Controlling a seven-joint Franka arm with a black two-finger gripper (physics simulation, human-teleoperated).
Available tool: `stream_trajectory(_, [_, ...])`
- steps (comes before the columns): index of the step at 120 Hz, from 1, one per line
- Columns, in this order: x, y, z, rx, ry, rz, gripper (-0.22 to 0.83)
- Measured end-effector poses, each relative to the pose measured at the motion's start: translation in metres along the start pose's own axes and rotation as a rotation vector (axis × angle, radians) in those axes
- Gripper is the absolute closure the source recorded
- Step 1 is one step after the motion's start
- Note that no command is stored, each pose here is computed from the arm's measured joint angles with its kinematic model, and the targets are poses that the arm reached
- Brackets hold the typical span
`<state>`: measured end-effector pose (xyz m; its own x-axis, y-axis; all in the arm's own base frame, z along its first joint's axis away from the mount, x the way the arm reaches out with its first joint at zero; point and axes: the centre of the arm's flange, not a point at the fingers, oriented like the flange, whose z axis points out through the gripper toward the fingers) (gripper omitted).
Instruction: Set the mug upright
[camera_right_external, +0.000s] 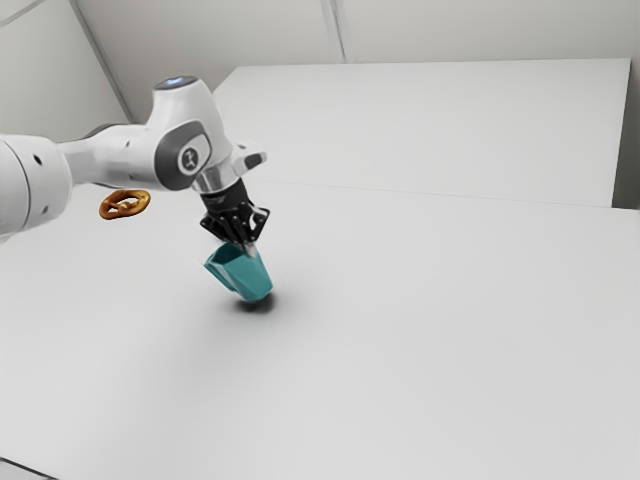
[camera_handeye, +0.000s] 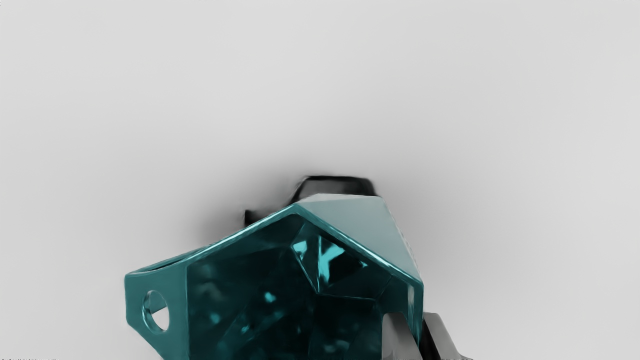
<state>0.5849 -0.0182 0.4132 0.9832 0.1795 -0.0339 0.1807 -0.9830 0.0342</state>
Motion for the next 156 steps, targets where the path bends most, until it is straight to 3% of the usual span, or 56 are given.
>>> stream_trajectory(71, [0.000, 0.009, 0.037, -0.001, -0.005, -0.133, 0.78])
stream_trajectory(92, [-0.001, 0.010, 0.031, 0.000, 0.004, -0.152, 0.40])
stream_trajectory(107, [-0.002, 0.014, 0.016, -0.003, 0.029, -0.158, 0.22])
stream_trajectory(128, [-0.011, 0.015, -0.020, 0.000, 0.057, -0.162, 0.10])
stream_trajectory(156, [-0.003, 0.016, -0.083, 0.053, 0.118, -0.085, 0.03])
